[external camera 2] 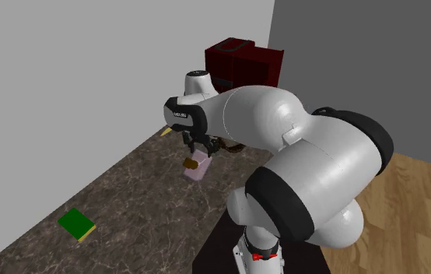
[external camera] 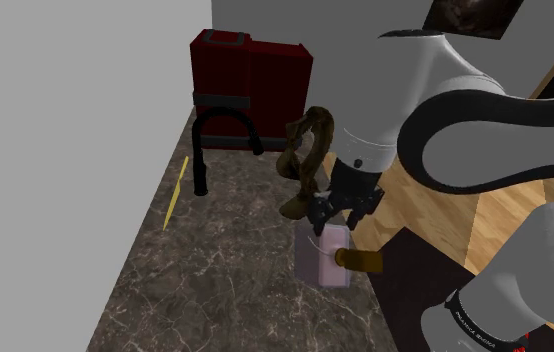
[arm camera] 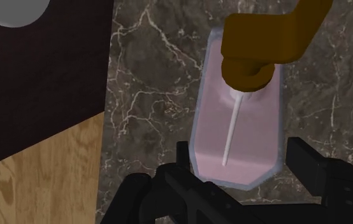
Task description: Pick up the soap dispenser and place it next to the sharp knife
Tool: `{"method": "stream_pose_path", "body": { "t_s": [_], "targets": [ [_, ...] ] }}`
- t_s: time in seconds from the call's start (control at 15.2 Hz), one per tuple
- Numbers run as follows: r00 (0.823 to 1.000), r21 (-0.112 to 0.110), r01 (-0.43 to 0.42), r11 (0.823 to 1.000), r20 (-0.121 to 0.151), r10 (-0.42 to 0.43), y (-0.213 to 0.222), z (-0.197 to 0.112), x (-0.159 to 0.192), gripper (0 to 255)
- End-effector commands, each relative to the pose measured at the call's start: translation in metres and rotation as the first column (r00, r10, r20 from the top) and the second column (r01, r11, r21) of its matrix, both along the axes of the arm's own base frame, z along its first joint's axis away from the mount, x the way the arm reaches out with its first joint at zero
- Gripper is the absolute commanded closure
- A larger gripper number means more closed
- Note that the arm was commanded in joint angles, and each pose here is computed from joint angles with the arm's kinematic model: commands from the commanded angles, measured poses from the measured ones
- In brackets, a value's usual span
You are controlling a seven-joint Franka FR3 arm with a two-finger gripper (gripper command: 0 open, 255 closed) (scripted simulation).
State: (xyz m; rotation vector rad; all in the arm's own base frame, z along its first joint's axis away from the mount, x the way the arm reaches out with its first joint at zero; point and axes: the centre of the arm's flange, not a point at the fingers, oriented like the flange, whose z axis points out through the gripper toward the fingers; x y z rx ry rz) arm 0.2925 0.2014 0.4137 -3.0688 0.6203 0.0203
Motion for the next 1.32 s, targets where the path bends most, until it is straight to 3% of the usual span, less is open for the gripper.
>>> {"method": "stream_pose_path", "body": {
  "t_s": [0.0, 1.25],
  "targets": [
    [1.0, 0.0, 0.0, 1.0, 0.0, 0.0, 0.0, 0.012, 0.002, 255],
    [1.0, 0.0, 0.0, 1.0, 0.0, 0.0, 0.0, 0.112, 0.002, 255]
  ]
}}
